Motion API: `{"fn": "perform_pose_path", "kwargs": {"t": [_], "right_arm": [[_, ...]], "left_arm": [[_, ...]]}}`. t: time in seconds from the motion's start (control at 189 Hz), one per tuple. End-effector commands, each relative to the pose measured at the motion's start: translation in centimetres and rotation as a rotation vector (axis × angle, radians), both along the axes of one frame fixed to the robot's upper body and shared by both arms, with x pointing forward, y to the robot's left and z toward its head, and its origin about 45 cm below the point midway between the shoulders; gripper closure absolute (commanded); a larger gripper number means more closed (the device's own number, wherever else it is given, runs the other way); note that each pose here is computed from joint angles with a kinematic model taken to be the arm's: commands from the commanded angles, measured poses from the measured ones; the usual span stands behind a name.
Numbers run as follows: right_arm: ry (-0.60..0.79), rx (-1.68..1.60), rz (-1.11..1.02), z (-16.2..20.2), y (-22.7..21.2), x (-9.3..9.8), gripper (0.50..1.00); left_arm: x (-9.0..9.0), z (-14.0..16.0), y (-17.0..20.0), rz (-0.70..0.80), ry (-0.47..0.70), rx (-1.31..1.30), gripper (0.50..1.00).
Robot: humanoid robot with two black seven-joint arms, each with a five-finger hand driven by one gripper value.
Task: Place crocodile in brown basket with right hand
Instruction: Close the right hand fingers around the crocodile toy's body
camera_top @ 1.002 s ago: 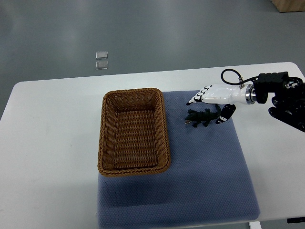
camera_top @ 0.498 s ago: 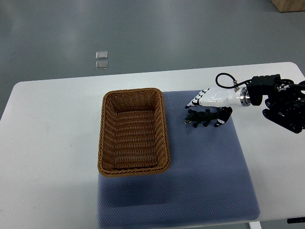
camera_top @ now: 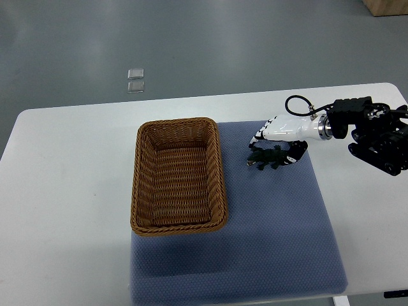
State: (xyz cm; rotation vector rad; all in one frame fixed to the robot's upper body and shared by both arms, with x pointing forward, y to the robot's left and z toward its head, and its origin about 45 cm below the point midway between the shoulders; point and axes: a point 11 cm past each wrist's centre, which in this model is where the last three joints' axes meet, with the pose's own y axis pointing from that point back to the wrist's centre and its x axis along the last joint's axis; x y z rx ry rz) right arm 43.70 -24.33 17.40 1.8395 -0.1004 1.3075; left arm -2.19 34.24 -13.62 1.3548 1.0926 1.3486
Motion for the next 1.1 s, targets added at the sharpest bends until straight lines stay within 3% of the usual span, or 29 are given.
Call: {"fn": "perform_pose_path", "kwargs": {"t": [0.0,0.254,0.392,0.525,0.864,1.092], "right_arm": [[0.009,-0.022,0.009,-0.5,-0.2,-0.3,0.699],[0.01,-0.026,0.011,-0.6,-0.3,-0.4,0.713],[0.008,-0.026,0.012,-0.5,-0.3,-0.3,0.854],[0.011,-0.026,0.011,-0.6,-0.3,-0.4,0.922],[0.008,-0.013,0.0,-0.2,-0.3,-0.2,1.0],[-0.006,-0.001,-0.013,0.7,-0.6,0.3,1.0]], "left_arm": [[-0.1,0.0,0.0,0.0,0.001,0.0,0.5],[0.0,0.0,0.0,0.0,0.0,0.0,0.5],[0.0,0.0,0.0,0.0,0.0,0.0,0.5],[0.0,0.0,0.0,0.0,0.0,0.0,0.5],[0.0,0.0,0.0,0.0,0.0,0.0,0.5],[0.0,0.0,0.0,0.0,0.0,0.0,0.5]]}}
